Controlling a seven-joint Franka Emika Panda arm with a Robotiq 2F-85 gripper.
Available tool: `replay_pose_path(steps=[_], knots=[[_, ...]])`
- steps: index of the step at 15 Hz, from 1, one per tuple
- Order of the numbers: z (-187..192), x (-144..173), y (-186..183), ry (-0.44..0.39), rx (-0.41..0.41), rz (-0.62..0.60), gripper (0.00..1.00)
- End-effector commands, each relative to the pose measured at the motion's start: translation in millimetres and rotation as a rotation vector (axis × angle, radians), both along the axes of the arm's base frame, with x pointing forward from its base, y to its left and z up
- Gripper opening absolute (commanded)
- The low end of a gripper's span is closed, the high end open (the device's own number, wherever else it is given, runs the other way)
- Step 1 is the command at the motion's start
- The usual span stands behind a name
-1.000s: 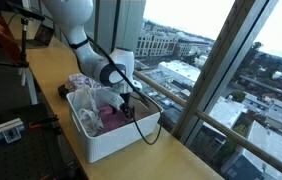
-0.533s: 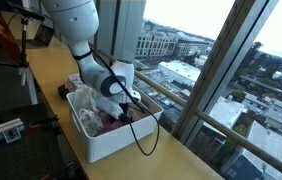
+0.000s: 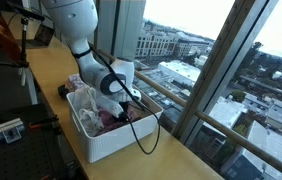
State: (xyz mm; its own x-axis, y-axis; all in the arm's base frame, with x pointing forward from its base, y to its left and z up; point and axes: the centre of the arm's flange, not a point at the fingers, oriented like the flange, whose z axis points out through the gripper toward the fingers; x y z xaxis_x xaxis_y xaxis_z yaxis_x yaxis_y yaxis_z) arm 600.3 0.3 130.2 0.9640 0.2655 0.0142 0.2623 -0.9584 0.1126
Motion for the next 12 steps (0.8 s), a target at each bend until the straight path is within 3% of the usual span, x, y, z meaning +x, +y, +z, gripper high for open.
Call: replay_pose_path(steps=[1,6,12], knots=[[29.9,-12.5,4.2,-0.032,0.020,0.006,0.01],[100.5,-24.6,28.1,-0.100,0.039,0.032,0.03],[231.4,-34.8,75.3,-0.268,0.069,0.094,0.03]])
